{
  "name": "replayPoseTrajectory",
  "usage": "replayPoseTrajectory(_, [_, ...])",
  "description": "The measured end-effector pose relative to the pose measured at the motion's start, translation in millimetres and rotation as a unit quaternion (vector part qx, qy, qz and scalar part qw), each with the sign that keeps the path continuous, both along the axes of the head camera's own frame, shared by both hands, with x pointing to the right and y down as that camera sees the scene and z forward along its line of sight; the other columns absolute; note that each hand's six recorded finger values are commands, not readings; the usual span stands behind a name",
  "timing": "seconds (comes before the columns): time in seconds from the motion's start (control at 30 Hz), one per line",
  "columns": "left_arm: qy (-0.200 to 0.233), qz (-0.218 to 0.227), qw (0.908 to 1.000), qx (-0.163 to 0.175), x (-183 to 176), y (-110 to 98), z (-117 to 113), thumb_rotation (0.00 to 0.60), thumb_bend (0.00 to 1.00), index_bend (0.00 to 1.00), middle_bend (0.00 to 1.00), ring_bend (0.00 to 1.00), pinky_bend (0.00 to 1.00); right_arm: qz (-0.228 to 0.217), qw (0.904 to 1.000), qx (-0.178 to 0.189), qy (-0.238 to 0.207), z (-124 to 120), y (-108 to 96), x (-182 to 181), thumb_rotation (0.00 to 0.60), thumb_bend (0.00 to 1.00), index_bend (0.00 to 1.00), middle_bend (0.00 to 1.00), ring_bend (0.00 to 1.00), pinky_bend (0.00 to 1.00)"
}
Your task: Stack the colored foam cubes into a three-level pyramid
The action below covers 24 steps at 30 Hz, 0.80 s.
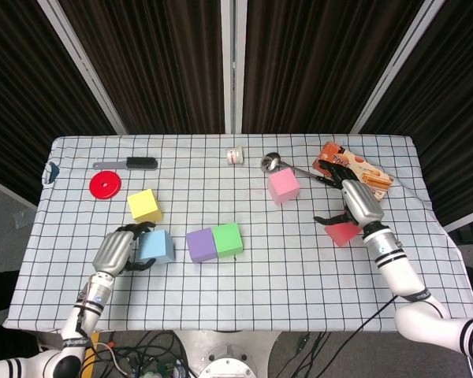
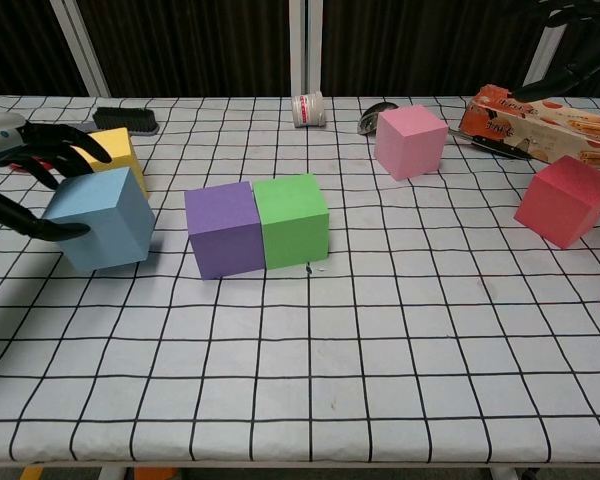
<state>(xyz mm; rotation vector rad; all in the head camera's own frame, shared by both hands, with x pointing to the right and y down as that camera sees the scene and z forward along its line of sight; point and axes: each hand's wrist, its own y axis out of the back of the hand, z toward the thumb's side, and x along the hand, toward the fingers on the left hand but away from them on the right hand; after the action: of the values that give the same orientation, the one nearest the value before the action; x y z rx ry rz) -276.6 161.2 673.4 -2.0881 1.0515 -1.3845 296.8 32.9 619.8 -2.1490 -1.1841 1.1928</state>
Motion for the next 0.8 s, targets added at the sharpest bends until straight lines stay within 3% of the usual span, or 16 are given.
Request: replayPoseTrajectory(0.8, [-0.016, -0.026, 0.9994, -0.016, 32.7, 3.2, 8.0, 0.600, 0.26, 0.24, 0.60, 0.27, 0.20, 0.006, 1.0000, 0.006, 0.003, -0.2, 1.1, 9.4, 0.600, 0.03, 0.00, 0.11, 0.00, 0.00])
